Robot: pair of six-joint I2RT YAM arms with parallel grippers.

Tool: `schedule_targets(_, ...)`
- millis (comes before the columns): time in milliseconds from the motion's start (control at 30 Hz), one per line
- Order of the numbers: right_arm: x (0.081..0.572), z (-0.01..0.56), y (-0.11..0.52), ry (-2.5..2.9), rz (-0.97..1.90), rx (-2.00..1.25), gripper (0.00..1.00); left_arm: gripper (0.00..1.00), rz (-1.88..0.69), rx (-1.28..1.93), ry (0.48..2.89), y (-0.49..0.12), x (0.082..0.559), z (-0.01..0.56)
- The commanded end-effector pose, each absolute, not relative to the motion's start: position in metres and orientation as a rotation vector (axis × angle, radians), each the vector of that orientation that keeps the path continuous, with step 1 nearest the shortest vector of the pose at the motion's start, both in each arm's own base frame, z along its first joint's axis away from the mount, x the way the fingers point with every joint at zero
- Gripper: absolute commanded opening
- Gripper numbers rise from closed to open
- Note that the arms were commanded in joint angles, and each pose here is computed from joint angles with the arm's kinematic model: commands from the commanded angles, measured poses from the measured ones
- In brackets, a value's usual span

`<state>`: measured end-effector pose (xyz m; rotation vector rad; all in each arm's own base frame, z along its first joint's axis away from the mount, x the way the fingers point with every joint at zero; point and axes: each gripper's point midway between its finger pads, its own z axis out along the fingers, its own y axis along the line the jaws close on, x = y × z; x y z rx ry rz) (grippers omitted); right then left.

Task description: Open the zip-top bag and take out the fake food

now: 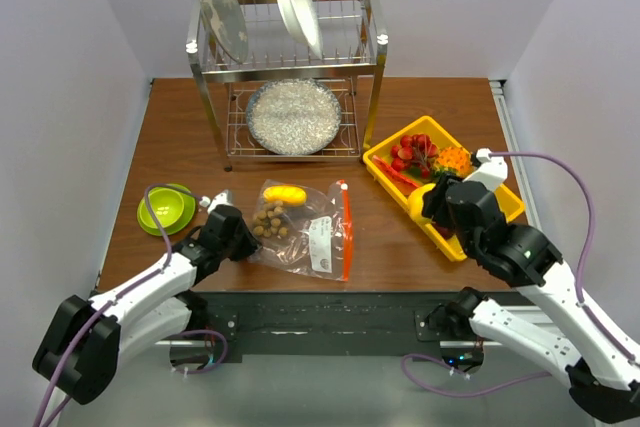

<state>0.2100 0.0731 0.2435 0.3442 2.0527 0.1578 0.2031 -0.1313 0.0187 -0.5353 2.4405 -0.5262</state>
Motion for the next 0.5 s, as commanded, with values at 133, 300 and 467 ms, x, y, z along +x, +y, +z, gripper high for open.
schedule_targets(133,0.231,0.240,0.029,2.042,-0.284,0.304,0.42,0.00,-0.581,-0.463,2.387,-0.141,0.215,0.043)
schedule_targets(300,0.255,0.207,0.030,2.102,-0.319,0.275,0.41,0.00,-0.587,-0.454,2.373,-0.141,0.216,0.048)
schedule_targets(467,0.281,0.171,0.042,2.173,-0.253,0.271,0.41,0.00,-0.592,-0.449,2.367,-0.140,0.215,0.051)
